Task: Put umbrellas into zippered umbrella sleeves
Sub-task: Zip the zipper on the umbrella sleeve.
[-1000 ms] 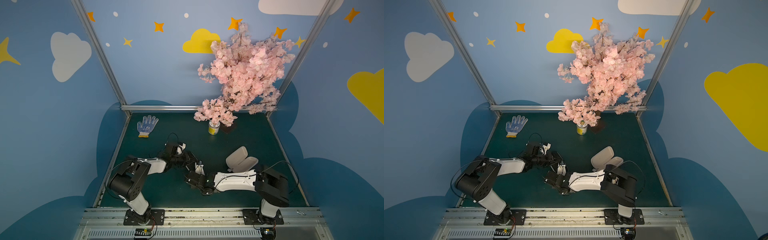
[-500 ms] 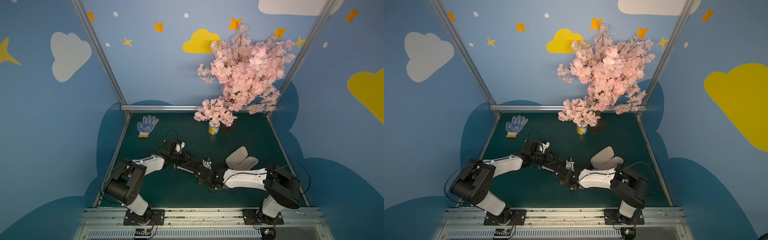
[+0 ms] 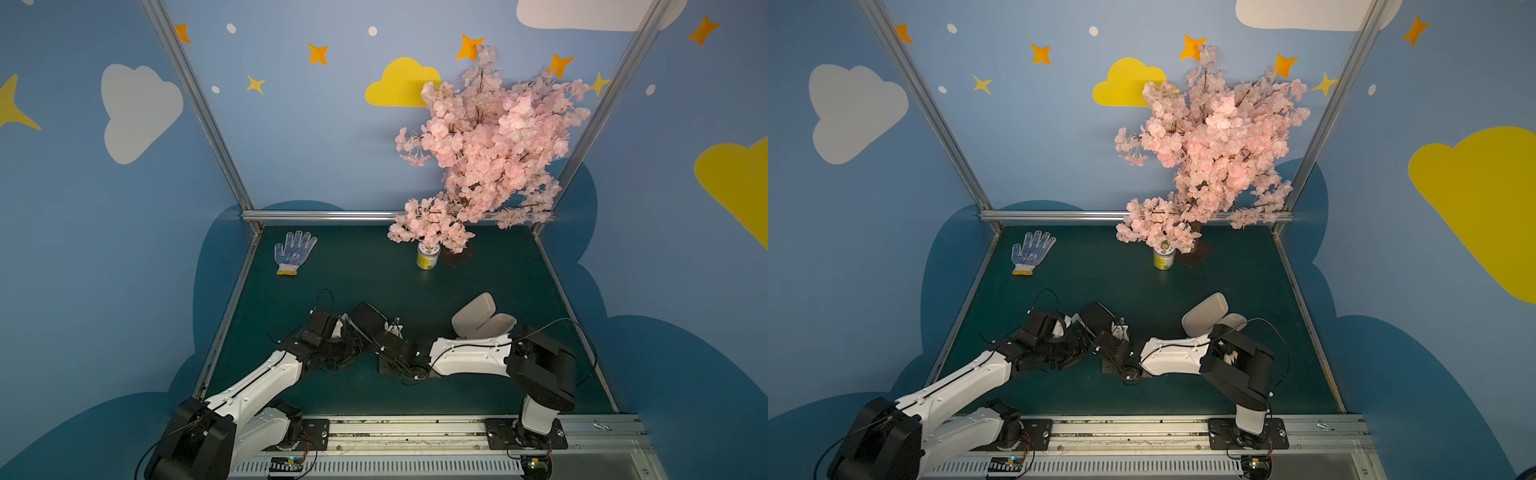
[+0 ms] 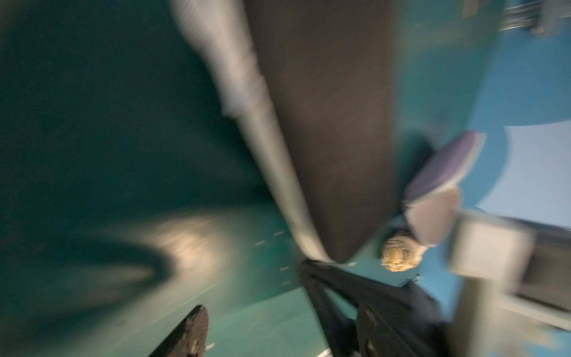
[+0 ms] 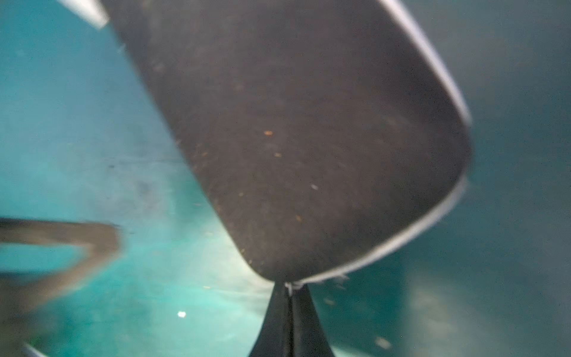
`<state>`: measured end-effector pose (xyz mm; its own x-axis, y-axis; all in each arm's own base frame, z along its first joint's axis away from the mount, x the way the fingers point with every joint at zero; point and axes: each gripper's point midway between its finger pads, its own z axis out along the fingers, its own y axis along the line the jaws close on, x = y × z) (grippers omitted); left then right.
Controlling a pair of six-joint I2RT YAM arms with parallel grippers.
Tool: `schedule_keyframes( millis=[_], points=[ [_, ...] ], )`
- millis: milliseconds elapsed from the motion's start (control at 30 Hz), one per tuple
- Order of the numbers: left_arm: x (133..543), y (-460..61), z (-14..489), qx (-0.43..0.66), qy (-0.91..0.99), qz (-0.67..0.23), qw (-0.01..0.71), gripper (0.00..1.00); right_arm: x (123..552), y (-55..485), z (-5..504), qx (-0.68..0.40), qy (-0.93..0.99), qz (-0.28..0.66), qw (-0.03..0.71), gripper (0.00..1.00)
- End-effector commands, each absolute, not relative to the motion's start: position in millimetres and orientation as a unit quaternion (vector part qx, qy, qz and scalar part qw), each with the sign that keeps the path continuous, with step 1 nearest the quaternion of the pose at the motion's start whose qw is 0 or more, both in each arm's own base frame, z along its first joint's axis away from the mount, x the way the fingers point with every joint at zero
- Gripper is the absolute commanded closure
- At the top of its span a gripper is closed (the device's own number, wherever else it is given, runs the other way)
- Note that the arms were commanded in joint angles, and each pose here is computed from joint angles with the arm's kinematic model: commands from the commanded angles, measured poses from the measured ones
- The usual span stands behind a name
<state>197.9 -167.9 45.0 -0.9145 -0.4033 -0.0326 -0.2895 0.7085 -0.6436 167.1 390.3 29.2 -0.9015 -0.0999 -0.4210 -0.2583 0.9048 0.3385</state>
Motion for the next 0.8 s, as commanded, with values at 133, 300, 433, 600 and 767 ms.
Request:
schedule_keyframes(
  millis=[133,300,433,600,767],
  points=[
    [226,-172,37,-0.238,0.888,-0.369,0.136,0.22,161,413,35,-0.124,0.946,0.223,0.199,1.00],
    [234,-173,23,-0.262,0.879,-0.372,0.139,0.22,160,414,38,-0.127,0.943,0.234,0.199,1.00],
    [246,-180,18,-0.262,0.873,-0.386,0.144,0.23,157,418,43,-0.135,0.937,0.255,0.196,1.00],
    [252,-190,10,-0.260,0.868,-0.400,0.138,0.28,155,422,52,-0.141,0.930,0.277,0.193,1.00],
    [249,-192,-4,-0.267,0.867,-0.401,0.124,0.38,155,421,51,-0.137,0.930,0.283,0.188,1.00]
  ],
)
